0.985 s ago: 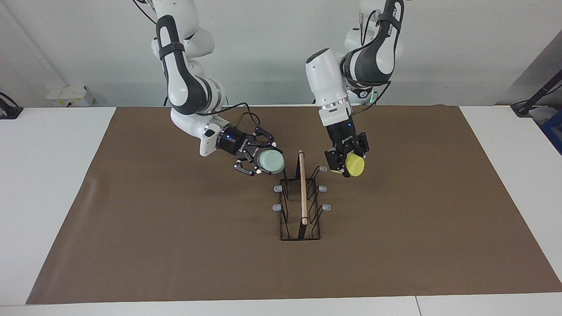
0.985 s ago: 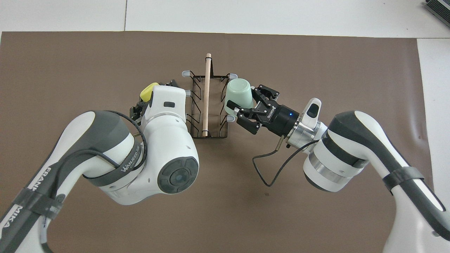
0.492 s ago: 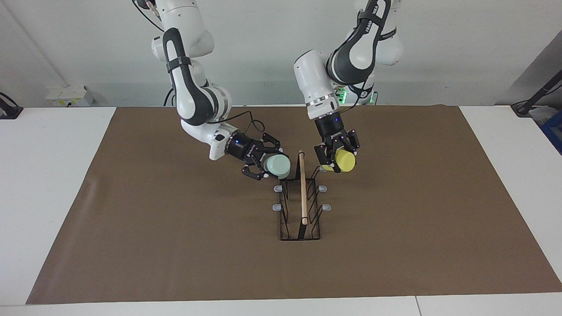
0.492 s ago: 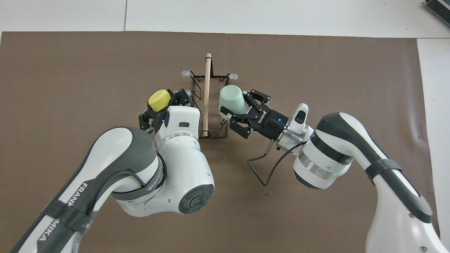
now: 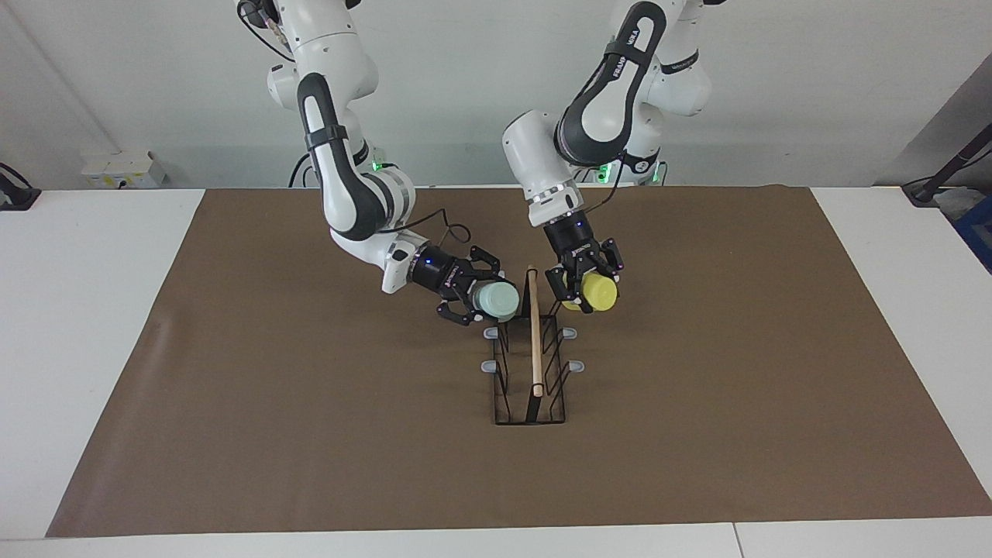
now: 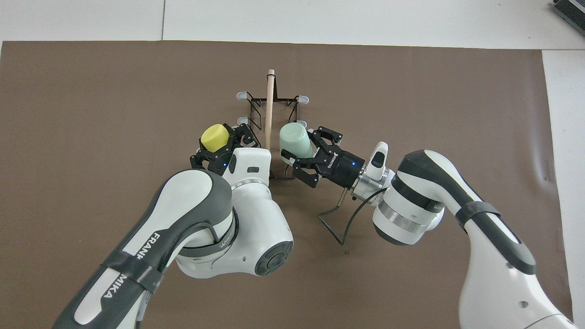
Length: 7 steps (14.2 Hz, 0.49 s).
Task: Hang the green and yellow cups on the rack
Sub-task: 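Hang the yellow cup with the left gripper while the right gripper hangs the green cup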
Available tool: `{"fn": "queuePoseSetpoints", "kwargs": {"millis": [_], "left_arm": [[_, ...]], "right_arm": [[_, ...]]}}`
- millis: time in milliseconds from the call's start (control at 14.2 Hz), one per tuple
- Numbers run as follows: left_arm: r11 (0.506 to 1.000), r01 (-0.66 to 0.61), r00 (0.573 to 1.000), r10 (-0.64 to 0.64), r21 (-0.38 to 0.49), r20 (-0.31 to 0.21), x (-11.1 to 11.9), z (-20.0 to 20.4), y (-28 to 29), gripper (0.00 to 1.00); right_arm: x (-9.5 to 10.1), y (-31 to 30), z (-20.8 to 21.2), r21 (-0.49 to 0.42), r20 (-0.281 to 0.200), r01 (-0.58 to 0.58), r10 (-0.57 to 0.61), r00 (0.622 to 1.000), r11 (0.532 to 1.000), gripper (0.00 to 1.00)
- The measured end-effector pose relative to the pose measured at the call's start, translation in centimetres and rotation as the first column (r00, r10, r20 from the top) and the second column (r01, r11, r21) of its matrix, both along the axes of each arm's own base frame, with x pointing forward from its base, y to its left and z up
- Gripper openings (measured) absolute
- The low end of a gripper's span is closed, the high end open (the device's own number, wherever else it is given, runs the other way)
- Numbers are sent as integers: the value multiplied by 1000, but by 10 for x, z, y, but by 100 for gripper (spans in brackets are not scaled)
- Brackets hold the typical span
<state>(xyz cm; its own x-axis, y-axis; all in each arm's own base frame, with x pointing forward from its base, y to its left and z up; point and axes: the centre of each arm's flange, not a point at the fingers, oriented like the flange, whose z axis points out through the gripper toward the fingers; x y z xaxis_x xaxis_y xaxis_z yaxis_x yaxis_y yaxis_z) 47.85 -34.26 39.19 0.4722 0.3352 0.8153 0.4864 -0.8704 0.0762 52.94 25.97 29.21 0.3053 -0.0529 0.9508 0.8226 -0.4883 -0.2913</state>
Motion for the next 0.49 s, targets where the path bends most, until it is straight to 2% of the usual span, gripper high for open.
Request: {"fn": "queuePoseSetpoints", "kwargs": {"millis": [281, 352, 492], "left_arm": [[1000, 17, 1000, -17, 5, -1, -10, -8, -14, 66], [1000, 18, 1000, -18, -2, -2, -12, -8, -17, 66], [1000, 11, 1000, -11, -21, -14, -17, -8, -22, 66]], "right_arm": [[-7, -3, -19, -22, -20, -2, 2, 1000, 1000, 69], [-6, -4, -19, -23, -21, 0, 0, 1000, 1000, 75], [-6, -5, -19, -24, -19, 1, -2, 1000, 1000, 96]]}}
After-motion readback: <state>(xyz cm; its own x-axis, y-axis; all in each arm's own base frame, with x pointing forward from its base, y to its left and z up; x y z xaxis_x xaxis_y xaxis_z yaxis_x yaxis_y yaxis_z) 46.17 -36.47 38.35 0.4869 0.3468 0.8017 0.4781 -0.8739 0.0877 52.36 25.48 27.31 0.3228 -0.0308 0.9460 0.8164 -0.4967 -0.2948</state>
